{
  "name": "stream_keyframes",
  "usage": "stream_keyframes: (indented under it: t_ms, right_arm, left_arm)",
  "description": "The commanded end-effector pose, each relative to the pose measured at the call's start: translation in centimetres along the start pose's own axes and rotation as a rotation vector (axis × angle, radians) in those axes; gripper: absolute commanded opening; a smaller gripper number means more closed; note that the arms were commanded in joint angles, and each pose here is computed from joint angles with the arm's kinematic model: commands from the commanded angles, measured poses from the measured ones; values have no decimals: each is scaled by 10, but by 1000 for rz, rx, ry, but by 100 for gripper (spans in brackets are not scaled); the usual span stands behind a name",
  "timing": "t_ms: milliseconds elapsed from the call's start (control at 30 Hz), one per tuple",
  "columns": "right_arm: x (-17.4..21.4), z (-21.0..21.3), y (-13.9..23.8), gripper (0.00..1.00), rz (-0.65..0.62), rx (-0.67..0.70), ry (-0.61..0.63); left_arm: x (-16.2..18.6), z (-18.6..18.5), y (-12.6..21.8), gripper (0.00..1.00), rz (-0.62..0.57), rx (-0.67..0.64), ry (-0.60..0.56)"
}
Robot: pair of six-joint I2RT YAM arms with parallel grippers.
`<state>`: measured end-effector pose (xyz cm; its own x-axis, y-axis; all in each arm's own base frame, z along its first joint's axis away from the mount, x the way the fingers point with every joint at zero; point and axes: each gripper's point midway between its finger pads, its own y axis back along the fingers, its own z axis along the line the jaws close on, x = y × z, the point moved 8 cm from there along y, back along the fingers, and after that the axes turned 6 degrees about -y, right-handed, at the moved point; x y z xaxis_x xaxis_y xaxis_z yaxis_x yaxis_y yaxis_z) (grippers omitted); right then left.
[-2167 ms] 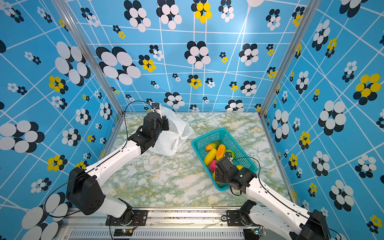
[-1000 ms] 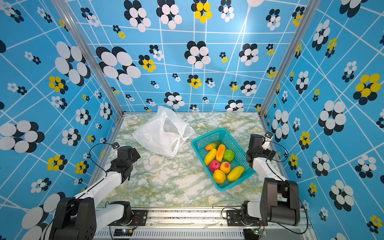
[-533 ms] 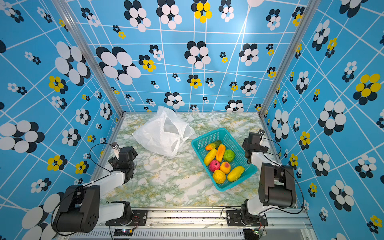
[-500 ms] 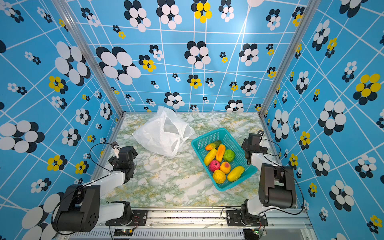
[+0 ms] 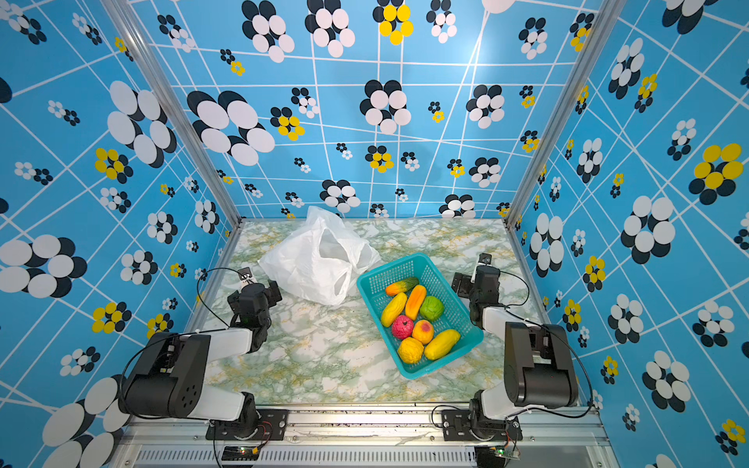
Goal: Untie the knot of the plastic bag and take out the fruit
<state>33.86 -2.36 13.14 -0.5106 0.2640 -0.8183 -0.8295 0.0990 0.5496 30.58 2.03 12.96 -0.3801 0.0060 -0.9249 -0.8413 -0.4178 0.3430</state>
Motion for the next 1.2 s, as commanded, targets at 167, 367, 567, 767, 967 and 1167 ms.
stream_keyframes:
  t_ms: [167, 367, 567, 767, 967, 1167]
  right_arm:
    - [6, -2, 23, 99, -226, -23, 37]
    - [23, 0, 12, 99, -265, -94, 61]
    - [22, 2, 12, 99, -259, -107, 71]
    - [22, 2, 12, 99, -256, -105, 71]
    - [22, 2, 12, 99, -255, -105, 74]
    - [23, 10, 9, 99, -236, -110, 113]
  left_arm:
    - [-9, -24, -1, 99, -86, 226, -84]
    - [2, -20, -5, 99, -78, 235, -51]
    - [2, -21, -5, 99, -90, 234, -53]
    - [2, -21, -4, 99, -94, 234, -55]
    - [2, -21, -4, 99, -94, 233, -56]
    - [2, -21, -5, 99, -93, 234, -56]
